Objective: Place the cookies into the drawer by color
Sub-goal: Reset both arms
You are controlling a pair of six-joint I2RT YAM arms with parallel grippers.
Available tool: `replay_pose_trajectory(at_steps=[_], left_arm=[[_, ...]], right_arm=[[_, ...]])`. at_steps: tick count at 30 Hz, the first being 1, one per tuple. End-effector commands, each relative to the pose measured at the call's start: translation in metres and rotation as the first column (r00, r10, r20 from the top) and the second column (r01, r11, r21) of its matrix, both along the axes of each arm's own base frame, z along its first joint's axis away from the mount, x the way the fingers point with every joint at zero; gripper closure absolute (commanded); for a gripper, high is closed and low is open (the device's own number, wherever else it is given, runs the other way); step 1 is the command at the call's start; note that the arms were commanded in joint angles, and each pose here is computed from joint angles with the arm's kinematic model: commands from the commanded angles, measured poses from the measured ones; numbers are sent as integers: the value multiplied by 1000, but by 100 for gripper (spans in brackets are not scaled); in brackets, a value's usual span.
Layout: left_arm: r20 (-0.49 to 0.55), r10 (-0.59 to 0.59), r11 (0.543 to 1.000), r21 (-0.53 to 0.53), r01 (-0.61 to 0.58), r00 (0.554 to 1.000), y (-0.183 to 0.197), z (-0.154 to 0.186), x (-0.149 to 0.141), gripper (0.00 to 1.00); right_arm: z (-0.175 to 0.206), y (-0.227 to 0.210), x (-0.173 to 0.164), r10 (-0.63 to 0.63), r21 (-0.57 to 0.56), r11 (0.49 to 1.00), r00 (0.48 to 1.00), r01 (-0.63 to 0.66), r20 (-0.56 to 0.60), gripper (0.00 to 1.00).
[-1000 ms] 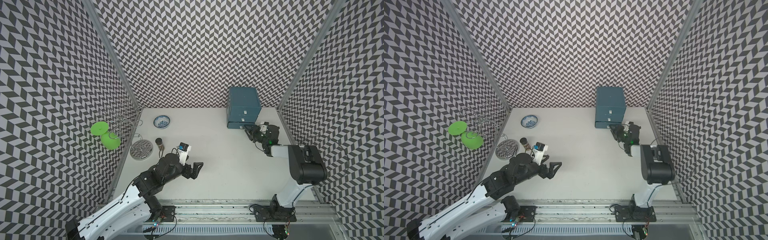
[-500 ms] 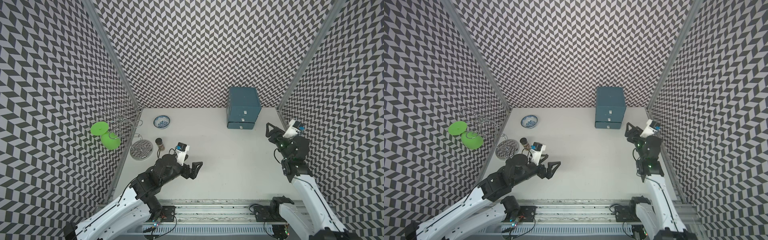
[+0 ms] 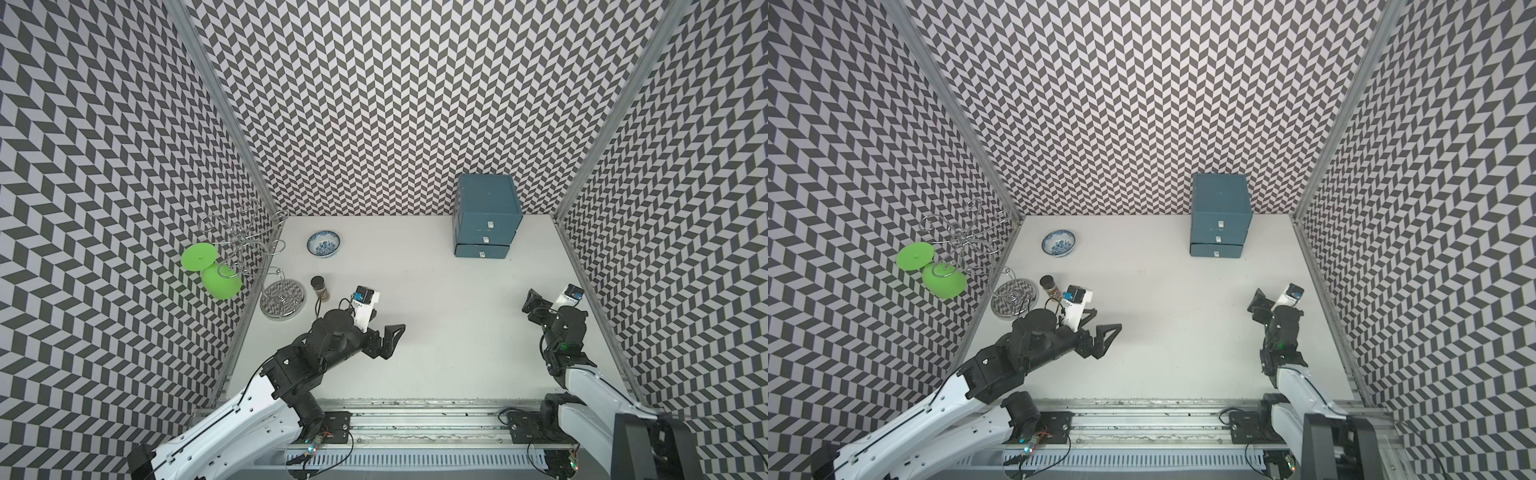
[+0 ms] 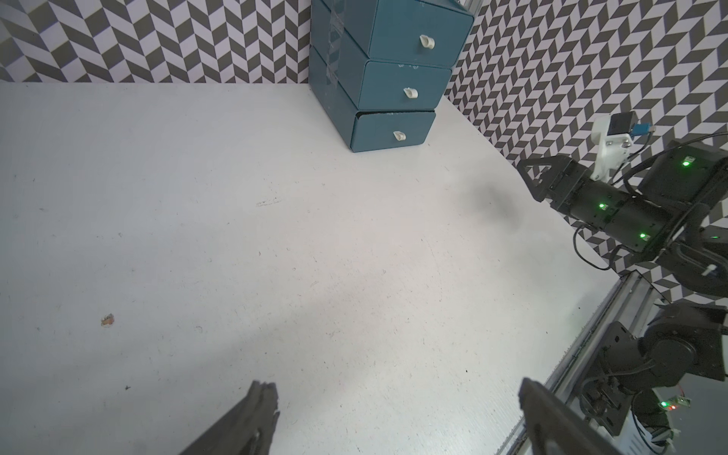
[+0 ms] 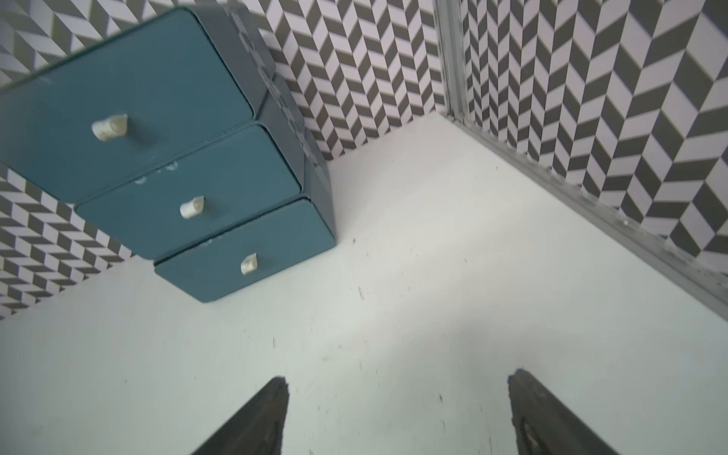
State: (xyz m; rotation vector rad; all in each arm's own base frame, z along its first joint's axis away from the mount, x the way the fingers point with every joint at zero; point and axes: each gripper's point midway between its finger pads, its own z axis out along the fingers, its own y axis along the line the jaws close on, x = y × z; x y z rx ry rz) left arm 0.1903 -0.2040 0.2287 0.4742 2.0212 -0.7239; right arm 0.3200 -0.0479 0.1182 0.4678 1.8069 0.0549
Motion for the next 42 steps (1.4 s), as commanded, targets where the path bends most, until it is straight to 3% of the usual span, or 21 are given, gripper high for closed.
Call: replay_pose_trajectory(at_steps=[1,9,11,13,15,17,20,22,26,29,34,42], left_arm=[[57,12,1000,-10,-12,998,4,7,3,0],[150,57,998,-22,-55,987,15,15,8,0],[179,76,997,-15,-75,981,18,17,12,0],[206,102,995,-4,-103,973,20,17,18,0],[244,123,991,19,-131,962,23,14,25,0],[286,158,983,44,-178,945,27,11,34,1],[346,202,970,57,-235,916,35,13,49,1],[385,237,959,55,-279,892,43,14,63,0],[418,343,930,-27,-366,841,78,9,93,1],[400,439,893,-91,-442,805,115,-7,115,1],[466,370,886,83,-456,804,122,-27,137,0],[480,341,883,133,-451,808,139,-55,155,0]], right_arm=[[31,-6,15,-24,-44,999,985,31,169,12],[39,-6,58,-17,-105,994,988,34,152,11],[41,-9,55,-31,-131,990,983,55,179,11],[50,-3,32,-22,-166,983,952,76,306,11],[41,24,35,113,-239,970,959,-50,259,10],[45,23,36,88,-261,965,942,-1,322,0],[30,24,50,83,-244,969,976,-33,200,0],[43,23,38,76,-261,965,950,6,302,0],[31,26,55,83,-254,967,976,-30,202,0],[39,27,55,78,-266,964,967,-11,242,0],[36,27,49,81,-271,962,966,-12,245,0],[35,27,50,81,-271,963,968,-14,239,0]])
